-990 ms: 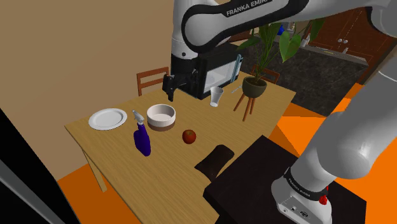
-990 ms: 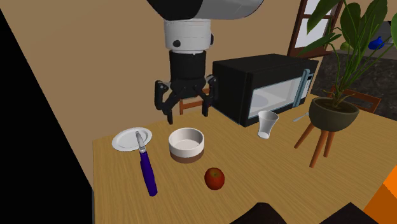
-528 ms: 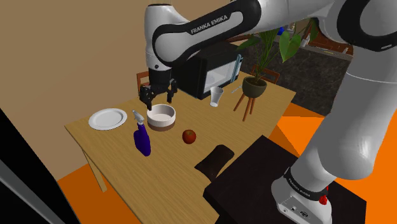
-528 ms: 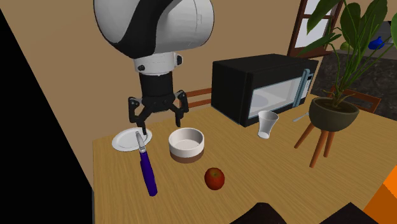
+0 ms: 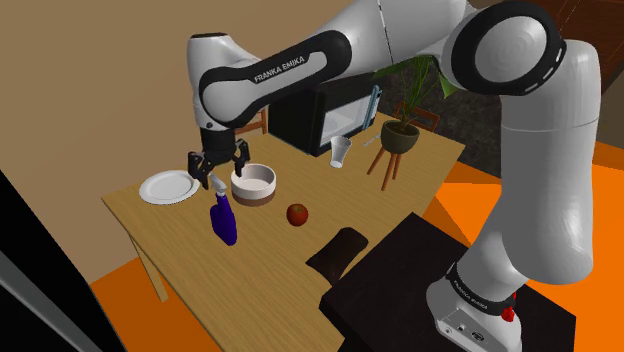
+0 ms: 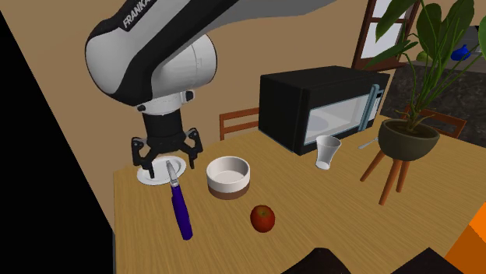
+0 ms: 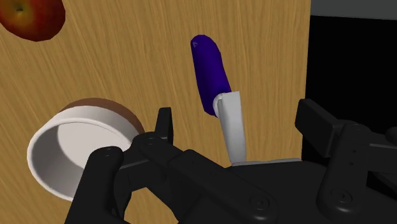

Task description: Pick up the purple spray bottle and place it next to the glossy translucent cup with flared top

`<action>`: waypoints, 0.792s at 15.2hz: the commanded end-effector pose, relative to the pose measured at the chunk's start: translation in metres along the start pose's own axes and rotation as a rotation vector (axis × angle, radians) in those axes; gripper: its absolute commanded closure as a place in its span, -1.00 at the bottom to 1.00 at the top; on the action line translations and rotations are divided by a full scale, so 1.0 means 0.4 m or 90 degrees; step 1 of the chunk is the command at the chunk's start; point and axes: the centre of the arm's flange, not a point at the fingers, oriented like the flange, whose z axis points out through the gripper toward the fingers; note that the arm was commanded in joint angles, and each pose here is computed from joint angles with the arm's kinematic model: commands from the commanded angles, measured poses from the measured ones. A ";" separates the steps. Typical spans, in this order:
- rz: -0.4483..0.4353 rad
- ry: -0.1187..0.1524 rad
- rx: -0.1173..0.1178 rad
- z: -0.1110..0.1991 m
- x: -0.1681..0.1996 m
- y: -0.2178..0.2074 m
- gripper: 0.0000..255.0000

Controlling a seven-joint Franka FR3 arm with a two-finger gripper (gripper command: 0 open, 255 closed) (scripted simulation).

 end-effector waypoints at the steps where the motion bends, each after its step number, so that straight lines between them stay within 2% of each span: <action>1: 0.000 0.000 0.000 0.024 0.007 -0.004 -1.00; 6: 0.000 0.000 0.000 0.084 0.007 -0.004 -1.00; 12: 0.000 0.000 0.000 0.084 0.007 -0.004 -1.00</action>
